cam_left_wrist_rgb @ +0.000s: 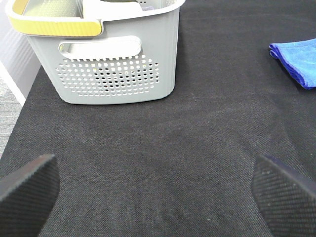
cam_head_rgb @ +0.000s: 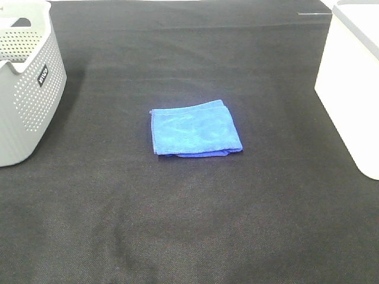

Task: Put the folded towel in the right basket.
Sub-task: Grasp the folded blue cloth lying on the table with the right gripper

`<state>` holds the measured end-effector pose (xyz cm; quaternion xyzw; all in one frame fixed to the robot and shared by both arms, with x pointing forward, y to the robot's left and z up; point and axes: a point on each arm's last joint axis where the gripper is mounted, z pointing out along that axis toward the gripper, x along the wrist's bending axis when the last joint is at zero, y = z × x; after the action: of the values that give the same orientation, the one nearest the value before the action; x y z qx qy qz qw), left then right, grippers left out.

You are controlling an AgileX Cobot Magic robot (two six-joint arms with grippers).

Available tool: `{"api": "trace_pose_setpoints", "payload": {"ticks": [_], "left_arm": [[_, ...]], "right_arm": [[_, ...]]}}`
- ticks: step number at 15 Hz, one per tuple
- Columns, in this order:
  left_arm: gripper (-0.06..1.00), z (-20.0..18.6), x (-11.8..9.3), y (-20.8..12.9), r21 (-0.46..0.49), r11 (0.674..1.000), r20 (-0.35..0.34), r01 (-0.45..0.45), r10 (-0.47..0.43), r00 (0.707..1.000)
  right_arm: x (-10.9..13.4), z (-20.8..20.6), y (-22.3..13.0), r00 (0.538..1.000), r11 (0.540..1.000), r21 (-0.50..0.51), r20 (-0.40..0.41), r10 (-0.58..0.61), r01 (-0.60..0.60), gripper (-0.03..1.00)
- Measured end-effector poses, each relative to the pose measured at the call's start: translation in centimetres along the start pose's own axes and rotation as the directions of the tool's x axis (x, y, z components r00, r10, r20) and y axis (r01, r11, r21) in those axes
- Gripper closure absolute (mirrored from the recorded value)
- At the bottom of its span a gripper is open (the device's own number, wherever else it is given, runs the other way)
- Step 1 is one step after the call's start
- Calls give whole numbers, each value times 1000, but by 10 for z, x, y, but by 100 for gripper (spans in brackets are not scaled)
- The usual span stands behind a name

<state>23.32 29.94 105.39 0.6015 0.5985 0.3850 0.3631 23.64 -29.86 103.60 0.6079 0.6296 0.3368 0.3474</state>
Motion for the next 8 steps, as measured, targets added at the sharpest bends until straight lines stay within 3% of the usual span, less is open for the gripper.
{"api": "trace_pose_setpoints", "payload": {"ticks": [8], "left_arm": [[-4, 0, 0, 0, 0, 1000, 0, 0, 0, 1000]], "right_arm": [[0, 0, 0, 1000, 1000, 0, 0, 0, 0, 1]]}}
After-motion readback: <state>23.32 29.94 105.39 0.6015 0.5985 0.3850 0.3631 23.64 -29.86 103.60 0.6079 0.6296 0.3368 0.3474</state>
